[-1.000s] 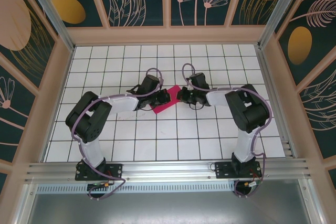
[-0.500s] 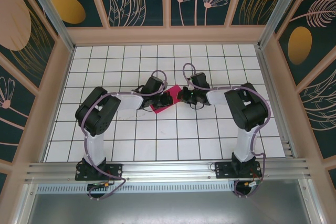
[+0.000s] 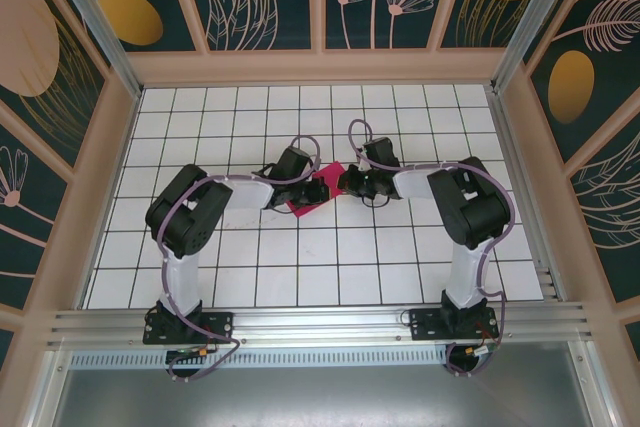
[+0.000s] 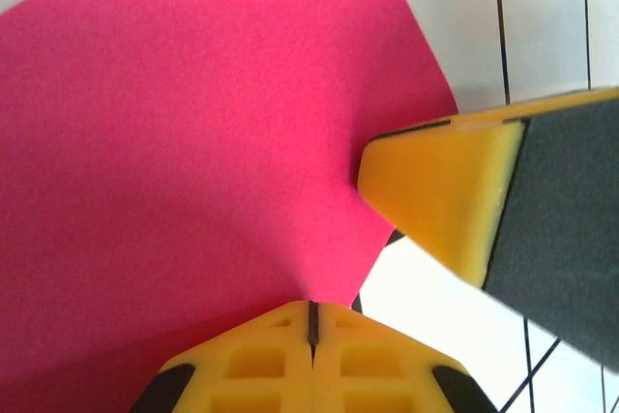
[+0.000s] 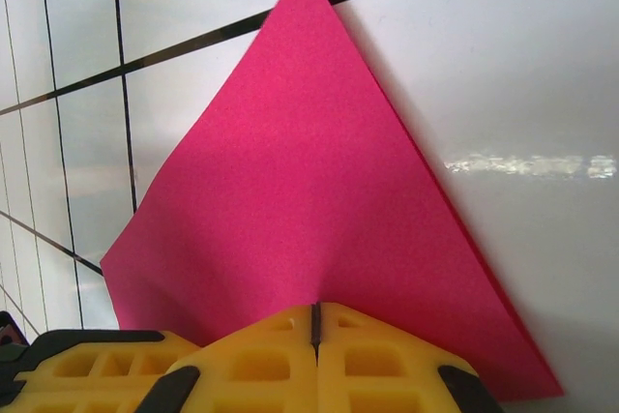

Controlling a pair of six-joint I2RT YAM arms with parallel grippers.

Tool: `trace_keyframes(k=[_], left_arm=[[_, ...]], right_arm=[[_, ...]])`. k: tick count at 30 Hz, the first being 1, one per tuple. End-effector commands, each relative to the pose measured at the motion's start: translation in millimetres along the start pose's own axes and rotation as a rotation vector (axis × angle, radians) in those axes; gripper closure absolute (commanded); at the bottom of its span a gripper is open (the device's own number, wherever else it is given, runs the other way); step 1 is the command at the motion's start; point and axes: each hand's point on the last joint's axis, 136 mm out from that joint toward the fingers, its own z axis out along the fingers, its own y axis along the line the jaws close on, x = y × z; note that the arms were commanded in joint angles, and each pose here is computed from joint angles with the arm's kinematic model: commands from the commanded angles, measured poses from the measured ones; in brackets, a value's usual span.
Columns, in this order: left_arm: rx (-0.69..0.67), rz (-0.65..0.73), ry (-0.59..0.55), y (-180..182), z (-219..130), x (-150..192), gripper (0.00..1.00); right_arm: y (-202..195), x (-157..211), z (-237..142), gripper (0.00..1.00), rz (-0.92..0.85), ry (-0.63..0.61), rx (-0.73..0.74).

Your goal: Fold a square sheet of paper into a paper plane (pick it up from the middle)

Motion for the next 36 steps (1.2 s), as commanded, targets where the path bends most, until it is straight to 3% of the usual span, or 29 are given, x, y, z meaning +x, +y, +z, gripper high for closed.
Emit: trace_keyframes(k=[1, 18, 22, 29, 33, 36], left_arm=[[-0.113, -0.013, 0.131, 39.1, -9.4, 51.4, 1.00], [-0.223, -0.072, 0.139, 85.9, -49.7, 97.2, 1.00], [-0.172, -0.078, 0.108, 74.7, -57.0, 88.4, 1.00], [0.089, -0.004, -0.017, -4.7, -78.1, 37.6, 1.00], [0.081, 0.015, -0.069, -13.9, -77.3, 15.3, 1.00], [0.007, 0.004, -0.064, -0.2, -64.1, 7.7, 1.00]], right_arm=[[-45.0, 24.9, 9.7, 1.00, 0.040, 0.084, 0.137], [-73.8, 34.3, 10.6, 1.00, 0.054, 0.123, 0.193], [-77.3, 35.9, 11.8, 1.00, 0.056, 0.130, 0.200], [-78.5, 37.8, 13.1, 1.00, 0.059, 0.134, 0.199], [-79.6, 39.3, 13.8, 1.00, 0.065, 0.137, 0.197], [-79.8, 39.7, 14.4, 1.00, 0.065, 0.139, 0.195]])
